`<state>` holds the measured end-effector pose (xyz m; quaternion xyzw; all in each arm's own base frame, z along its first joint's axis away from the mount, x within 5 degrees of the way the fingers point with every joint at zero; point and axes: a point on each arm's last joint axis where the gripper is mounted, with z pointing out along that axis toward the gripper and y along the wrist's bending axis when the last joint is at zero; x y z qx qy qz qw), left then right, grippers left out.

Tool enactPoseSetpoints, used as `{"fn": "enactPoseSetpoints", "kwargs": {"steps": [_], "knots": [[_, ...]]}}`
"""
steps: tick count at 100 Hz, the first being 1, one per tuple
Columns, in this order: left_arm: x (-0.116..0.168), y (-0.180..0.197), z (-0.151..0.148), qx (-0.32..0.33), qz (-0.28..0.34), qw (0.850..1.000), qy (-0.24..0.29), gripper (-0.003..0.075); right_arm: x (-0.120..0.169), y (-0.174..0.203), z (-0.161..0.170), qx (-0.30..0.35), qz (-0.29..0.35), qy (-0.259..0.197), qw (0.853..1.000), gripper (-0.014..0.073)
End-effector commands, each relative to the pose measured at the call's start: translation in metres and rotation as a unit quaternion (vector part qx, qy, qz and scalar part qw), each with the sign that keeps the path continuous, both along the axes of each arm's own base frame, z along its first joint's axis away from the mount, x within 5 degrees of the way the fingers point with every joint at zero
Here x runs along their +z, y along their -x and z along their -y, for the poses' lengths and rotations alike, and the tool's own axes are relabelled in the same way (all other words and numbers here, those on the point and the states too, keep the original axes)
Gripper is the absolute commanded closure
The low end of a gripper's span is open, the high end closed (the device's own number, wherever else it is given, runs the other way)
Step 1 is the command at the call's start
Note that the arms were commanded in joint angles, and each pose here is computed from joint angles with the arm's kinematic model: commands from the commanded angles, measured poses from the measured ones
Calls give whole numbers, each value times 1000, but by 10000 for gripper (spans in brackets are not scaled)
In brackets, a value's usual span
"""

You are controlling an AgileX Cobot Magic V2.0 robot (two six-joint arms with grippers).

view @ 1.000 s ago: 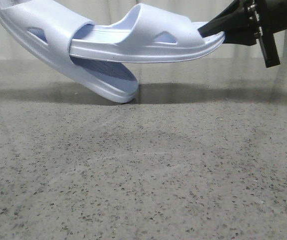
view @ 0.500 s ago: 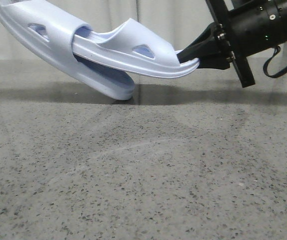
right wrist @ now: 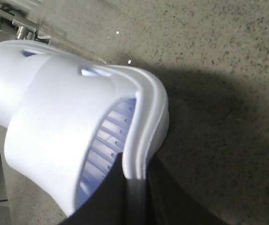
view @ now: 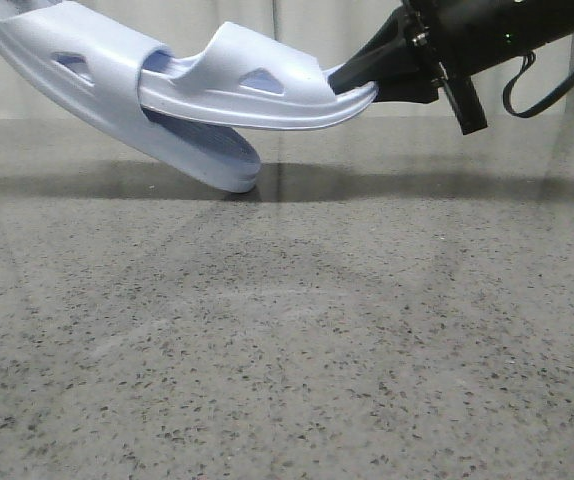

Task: Insert blue slippers together front up
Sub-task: 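Lower the nested slippers onto the table and open both grippers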

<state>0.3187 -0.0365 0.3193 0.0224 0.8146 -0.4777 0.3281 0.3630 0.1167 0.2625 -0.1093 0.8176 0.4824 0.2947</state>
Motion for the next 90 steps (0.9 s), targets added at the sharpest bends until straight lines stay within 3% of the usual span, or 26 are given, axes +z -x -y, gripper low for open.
{"fn": "enactPoseSetpoints", "kwargs": {"steps": [1,14,43,55,72,90], "knots": [[25,21,21,-103,14,993,55,705,41,25,-12,119,31,-80,989,571],[25,20,20,-95,19,994,49,705,42,23,6,117,29,-87,989,503],[20,15,17,-65,21,997,19,705,42,16,58,64,17,-78,995,491],[19,12,15,-50,24,998,10,705,40,14,76,39,9,-72,997,435],[19,11,15,-43,25,999,6,705,40,12,91,14,1,-74,997,323],[12,7,24,-53,21,998,3,705,39,13,95,12,0,-69,998,319]]}}
